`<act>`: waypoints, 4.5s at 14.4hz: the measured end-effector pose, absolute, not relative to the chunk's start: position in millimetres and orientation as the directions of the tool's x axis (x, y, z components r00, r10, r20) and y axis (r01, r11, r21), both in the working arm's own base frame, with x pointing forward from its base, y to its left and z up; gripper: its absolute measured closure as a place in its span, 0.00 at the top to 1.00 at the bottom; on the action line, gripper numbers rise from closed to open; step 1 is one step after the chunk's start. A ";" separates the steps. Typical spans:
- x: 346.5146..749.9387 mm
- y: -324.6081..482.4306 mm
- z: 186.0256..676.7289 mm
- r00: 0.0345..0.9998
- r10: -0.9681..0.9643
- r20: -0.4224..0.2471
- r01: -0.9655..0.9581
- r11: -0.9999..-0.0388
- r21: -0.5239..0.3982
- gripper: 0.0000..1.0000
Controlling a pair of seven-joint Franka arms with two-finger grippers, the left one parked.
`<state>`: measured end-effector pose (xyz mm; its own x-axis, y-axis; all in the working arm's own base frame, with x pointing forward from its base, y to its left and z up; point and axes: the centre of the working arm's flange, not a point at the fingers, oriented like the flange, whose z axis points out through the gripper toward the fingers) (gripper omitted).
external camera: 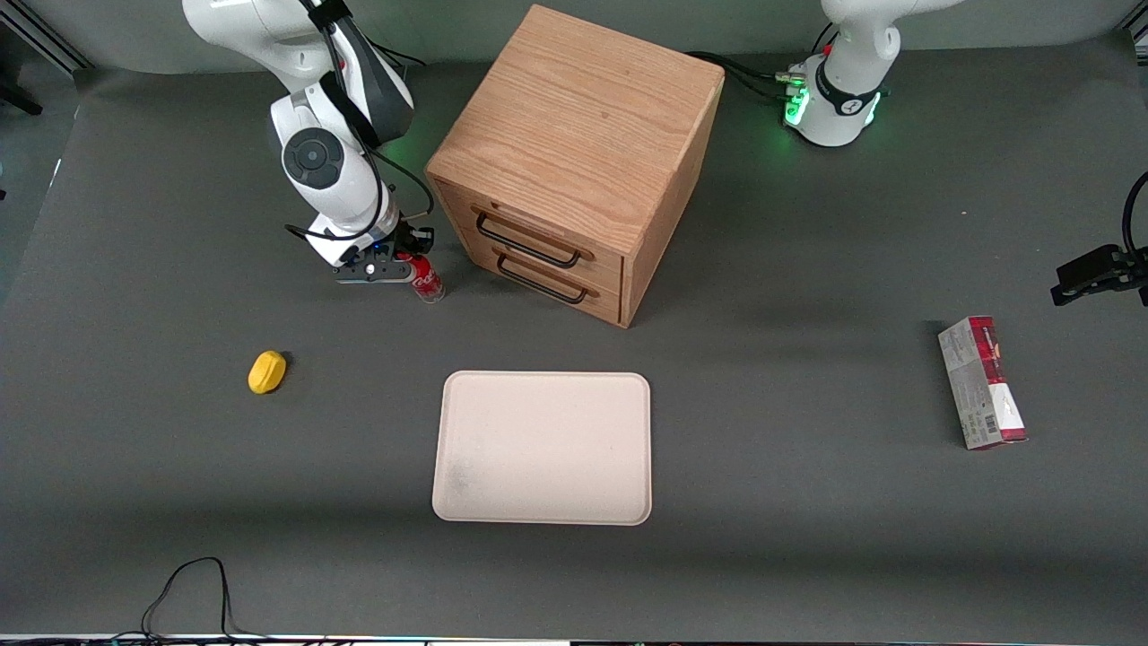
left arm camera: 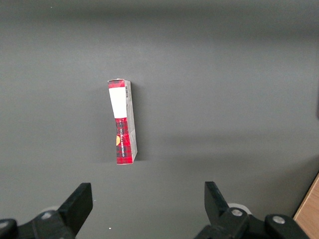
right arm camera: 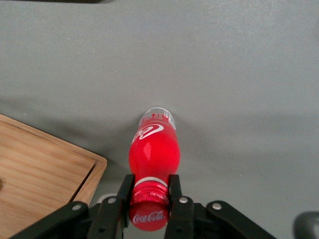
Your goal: Place coke bottle on tray
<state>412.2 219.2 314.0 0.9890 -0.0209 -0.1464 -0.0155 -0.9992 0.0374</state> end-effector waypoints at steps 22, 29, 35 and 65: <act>572.8 186.3 600.9 0.995 -0.067 -0.075 -0.067 -0.998 -0.004 0.32; 670.1 224.1 546.3 1.000 -0.013 0.010 -0.012 -1.000 -0.025 0.32; 704.8 265.1 470.8 0.997 0.020 0.076 0.027 -0.996 -0.086 0.32; 725.4 281.8 322.4 0.992 -0.033 0.119 -0.027 -0.998 -0.053 1.00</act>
<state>725.4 281.8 322.4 0.9924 -0.0330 0.1188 -0.0269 -0.9983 -0.0525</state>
